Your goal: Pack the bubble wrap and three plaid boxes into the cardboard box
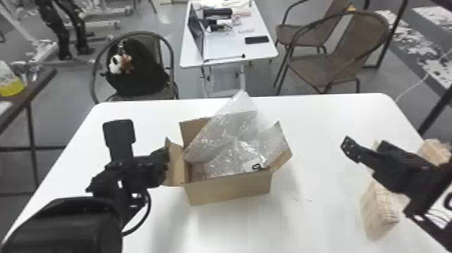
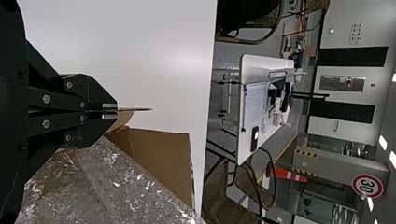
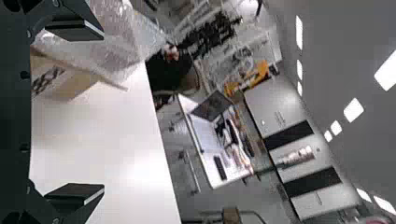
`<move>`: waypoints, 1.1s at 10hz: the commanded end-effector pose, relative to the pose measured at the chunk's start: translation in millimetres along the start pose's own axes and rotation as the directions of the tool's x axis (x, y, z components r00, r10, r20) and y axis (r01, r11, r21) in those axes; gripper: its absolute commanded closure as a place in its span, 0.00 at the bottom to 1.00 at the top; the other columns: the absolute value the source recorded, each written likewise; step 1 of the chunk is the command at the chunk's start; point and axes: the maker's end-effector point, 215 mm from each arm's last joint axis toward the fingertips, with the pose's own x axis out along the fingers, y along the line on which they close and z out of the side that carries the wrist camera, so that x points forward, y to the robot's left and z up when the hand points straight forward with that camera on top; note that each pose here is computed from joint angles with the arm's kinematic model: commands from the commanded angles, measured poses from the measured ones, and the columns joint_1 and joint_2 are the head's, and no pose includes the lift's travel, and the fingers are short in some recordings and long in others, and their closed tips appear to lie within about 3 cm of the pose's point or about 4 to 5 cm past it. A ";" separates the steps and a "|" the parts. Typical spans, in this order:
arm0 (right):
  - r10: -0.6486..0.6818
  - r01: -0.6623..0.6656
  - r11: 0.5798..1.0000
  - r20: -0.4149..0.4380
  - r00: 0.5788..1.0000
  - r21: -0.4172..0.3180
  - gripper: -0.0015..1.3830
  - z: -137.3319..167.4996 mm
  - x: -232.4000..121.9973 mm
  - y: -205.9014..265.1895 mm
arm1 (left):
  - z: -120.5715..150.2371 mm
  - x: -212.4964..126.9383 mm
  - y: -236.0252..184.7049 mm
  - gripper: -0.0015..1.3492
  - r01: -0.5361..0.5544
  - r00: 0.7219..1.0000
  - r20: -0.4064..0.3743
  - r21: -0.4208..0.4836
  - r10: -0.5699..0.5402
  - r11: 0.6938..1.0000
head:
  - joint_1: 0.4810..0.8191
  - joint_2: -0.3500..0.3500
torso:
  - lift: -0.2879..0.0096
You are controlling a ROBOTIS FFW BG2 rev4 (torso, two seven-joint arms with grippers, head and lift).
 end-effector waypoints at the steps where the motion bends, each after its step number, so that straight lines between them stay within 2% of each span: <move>1: -0.174 0.179 0.974 0.050 0.983 -0.141 0.11 6.7 -41.2 -30.9 | -3.1 -2.1 2.7 0.90 -0.003 1.000 -0.001 -0.012 0.003 1.000 | 0.63 0.61 | 0.66; 2: -0.229 0.246 0.944 0.097 0.969 -0.222 0.11 12.4 -58.2 -41.1 | -4.4 -3.5 4.9 0.90 -0.005 1.000 0.001 -0.017 0.005 1.000 | 0.63 0.57 | 0.66; 3: -0.242 0.268 0.931 0.129 0.962 -0.248 0.11 5.7 -68.1 -47.3 | -3.9 -3.5 4.9 0.90 -0.005 1.000 0.002 -0.017 0.005 1.000 | 0.63 0.55 | 0.66; 4: -0.244 0.278 0.929 0.159 0.957 -0.245 0.11 -2.0 -73.5 -43.8 | -5.6 -4.0 6.1 0.90 -0.005 1.000 0.000 -0.020 0.005 1.000 | 0.63 0.51 | 0.66; 5: -0.252 0.295 0.914 0.179 0.951 -0.279 0.11 -8.1 -80.0 -39.4 | -6.2 -5.0 7.6 0.90 -0.008 1.000 0.002 -0.021 0.008 1.000 | 0.63 0.50 | 0.66; 7: -0.316 0.365 0.891 0.210 0.925 -0.269 0.11 -31.8 -96.8 -55.6 | -8.9 -6.7 10.6 0.90 -0.012 1.000 0.000 -0.025 0.012 1.000 | 0.63 0.51 | 0.66; 8: -0.327 0.371 0.891 0.198 0.924 -0.260 0.11 -44.8 -95.5 -64.5 | -8.4 -6.6 9.9 0.90 -0.010 1.000 0.001 -0.026 0.010 1.000 | 0.63 0.50 | 0.66; 10: -0.316 0.348 0.910 0.166 0.934 -0.226 0.11 -74.1 -92.1 -78.2 | -8.9 -6.7 8.5 0.90 -0.006 1.000 0.002 -0.027 0.006 1.000 | 0.63 0.49 | 0.66; 11: -0.286 0.314 0.918 0.146 0.947 -0.241 0.11 -84.6 -86.3 -82.3 | -8.8 -6.6 8.1 0.90 -0.005 1.000 0.002 -0.028 0.005 1.000 | 0.63 0.49 | 0.66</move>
